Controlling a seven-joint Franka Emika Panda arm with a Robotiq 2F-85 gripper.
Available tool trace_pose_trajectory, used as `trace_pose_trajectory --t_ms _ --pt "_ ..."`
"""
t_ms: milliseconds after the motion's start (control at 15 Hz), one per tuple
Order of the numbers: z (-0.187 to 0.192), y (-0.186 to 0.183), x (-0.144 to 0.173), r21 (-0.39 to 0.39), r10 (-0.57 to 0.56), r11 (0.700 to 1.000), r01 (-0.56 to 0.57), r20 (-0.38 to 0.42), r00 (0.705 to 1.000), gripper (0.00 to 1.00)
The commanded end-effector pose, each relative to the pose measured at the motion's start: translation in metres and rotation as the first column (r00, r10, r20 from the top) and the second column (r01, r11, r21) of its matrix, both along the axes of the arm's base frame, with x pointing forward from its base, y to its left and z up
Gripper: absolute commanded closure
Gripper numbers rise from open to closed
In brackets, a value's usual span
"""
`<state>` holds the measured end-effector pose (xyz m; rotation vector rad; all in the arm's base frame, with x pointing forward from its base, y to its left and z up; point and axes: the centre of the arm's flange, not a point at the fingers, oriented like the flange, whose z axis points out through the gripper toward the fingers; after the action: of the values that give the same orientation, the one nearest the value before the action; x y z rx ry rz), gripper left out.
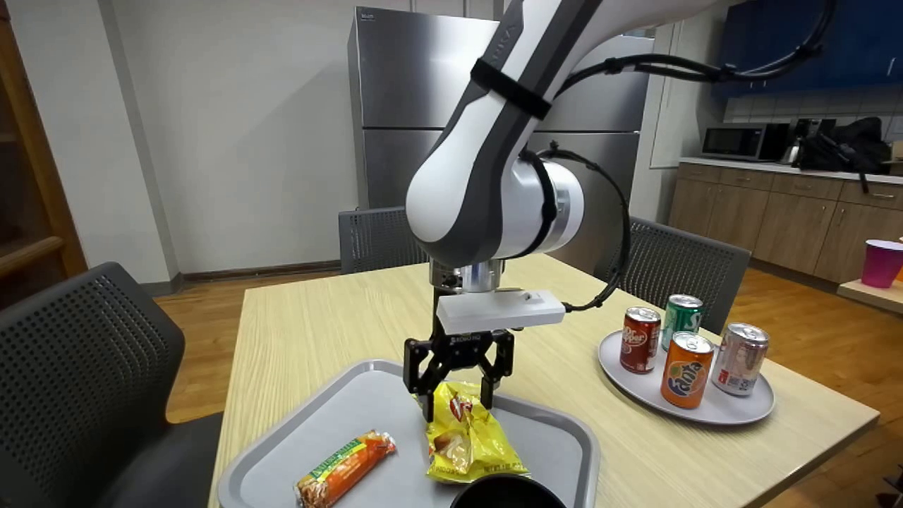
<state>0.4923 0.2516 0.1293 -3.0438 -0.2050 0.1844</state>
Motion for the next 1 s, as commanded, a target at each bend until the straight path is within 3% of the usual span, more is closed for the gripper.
trace_pose_trajectory --t_ms 0,467,933 --pt "0.0019 0.0054 0.0054 -0.012 0.009 1.000 -0.008 0.018 1.000 0.44" --pt "0.0027 0.0025 0.0080 -0.015 0.001 1.000 -0.001 0.030 1.000 0.97" --pt "0.0073 0.0019 0.0076 -0.022 0.004 1.000 -0.004 0.031 1.000 1.00"
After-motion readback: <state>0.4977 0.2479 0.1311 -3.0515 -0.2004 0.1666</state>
